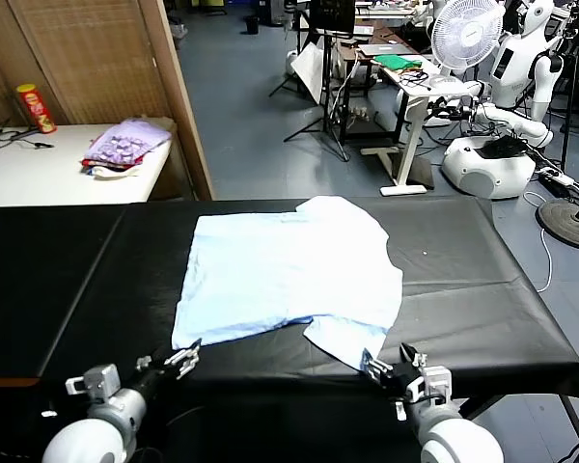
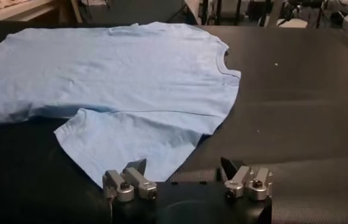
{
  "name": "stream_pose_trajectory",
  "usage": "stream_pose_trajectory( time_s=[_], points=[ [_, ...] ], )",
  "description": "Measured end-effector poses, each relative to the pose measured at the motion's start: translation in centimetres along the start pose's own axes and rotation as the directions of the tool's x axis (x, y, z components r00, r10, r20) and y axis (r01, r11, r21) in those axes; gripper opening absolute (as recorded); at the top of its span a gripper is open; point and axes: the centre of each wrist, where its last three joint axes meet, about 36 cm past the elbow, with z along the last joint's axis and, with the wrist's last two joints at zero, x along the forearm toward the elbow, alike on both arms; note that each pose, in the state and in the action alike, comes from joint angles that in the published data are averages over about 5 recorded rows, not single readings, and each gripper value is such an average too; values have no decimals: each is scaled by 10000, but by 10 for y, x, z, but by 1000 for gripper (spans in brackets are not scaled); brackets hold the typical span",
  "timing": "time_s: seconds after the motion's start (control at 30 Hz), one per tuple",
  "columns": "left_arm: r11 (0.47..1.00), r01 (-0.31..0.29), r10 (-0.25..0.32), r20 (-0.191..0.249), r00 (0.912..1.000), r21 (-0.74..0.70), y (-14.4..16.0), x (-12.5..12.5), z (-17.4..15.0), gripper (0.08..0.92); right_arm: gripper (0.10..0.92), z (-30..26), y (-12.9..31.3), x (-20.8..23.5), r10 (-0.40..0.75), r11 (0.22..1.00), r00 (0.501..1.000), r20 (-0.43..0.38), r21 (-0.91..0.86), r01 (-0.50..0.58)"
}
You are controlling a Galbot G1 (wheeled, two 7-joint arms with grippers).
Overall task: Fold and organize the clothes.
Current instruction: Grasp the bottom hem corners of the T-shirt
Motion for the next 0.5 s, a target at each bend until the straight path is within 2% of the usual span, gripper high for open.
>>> stream_pose_trajectory(
  time_s=[0.1, 0.23, 0.4, 0.5],
  points=[
    [10000, 29, -29, 36, 10000, 15, 2, -2, 1, 798, 685, 1, 2, -1, -22, 10000, 10000, -31, 8, 22],
    [10000, 36, -37, 47, 10000, 72, 5, -4, 5, 762, 462, 4, 7, -3, -67, 10000, 9999, -82, 9, 67],
    [9999, -68, 68, 12, 10000, 76, 5, -4, 8, 533, 205, 6, 11, -2, 20, 10000, 10000, -86, 29, -20],
    [9998, -210, 210, -4, 9998, 40, 2, -3, 8, 382, 131, 7, 11, 0, 181, 9998, 9998, -75, 11, -181]
  ],
)
